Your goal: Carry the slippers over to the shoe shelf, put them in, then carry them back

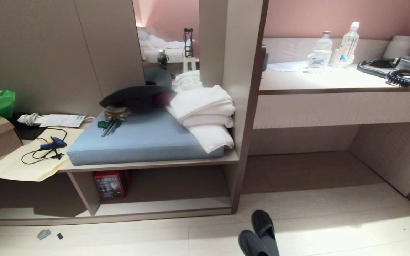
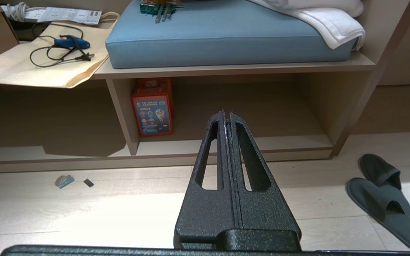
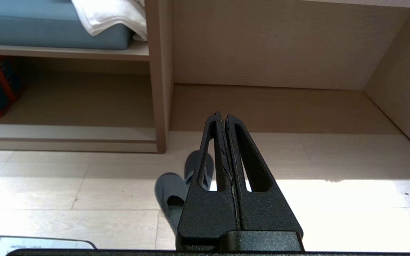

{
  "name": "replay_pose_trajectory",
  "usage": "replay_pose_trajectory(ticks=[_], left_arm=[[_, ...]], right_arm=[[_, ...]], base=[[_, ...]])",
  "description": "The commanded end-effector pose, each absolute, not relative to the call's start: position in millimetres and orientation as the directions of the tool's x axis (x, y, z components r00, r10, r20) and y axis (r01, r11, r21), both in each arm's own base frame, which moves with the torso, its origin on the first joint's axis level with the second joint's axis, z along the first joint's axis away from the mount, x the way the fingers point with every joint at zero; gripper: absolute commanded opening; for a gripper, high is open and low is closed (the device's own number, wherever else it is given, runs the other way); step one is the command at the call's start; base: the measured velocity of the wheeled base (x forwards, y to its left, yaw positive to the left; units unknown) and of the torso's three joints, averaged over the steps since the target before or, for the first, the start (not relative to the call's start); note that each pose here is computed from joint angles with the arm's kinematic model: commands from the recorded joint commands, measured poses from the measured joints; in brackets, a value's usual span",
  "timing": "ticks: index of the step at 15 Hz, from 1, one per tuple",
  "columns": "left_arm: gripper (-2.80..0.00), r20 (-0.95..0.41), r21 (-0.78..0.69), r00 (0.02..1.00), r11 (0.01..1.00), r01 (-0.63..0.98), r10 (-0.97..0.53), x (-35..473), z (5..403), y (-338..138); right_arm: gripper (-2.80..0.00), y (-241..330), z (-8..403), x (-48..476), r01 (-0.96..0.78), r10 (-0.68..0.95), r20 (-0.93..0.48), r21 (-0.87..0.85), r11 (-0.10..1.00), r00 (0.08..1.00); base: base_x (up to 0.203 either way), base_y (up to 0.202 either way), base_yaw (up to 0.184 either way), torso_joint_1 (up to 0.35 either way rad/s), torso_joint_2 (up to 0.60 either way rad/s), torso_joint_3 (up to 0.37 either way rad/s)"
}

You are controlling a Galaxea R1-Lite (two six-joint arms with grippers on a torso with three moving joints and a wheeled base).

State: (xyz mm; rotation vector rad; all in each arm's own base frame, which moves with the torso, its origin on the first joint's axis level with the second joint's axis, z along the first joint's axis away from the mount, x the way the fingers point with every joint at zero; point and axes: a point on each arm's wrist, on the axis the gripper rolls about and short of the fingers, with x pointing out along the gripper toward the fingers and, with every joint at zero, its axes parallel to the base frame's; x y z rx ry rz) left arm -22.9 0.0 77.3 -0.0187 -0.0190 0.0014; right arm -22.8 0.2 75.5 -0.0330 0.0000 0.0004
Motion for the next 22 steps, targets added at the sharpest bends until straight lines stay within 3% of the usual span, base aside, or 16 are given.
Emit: replay_pose_trajectory(ticks=[1, 22], left_arm=[[-2.8, 0.012, -0.018, 1.0, 1.0, -0.001, 0.002, -22.3, 75.2, 0.0], [-2.8, 0.014, -0.02, 1.0, 1.0, -0.001, 0.002, -22.3, 75.4, 0.0]], right_arm=[[-2.8, 0.2, 75.5, -22.7, -0.002, 0.002, -0.002, -0.032, 0.999, 1.0], [-2.8, 0.0, 75.2, -22.7, 0.009, -0.009, -0.005, -0.04, 0.999, 1.0]], base=[[0.0, 0.0, 0.0, 0.002, 0.0, 0.026], [0.0, 0.0, 0.0, 0.0, 0.0, 0.0]])
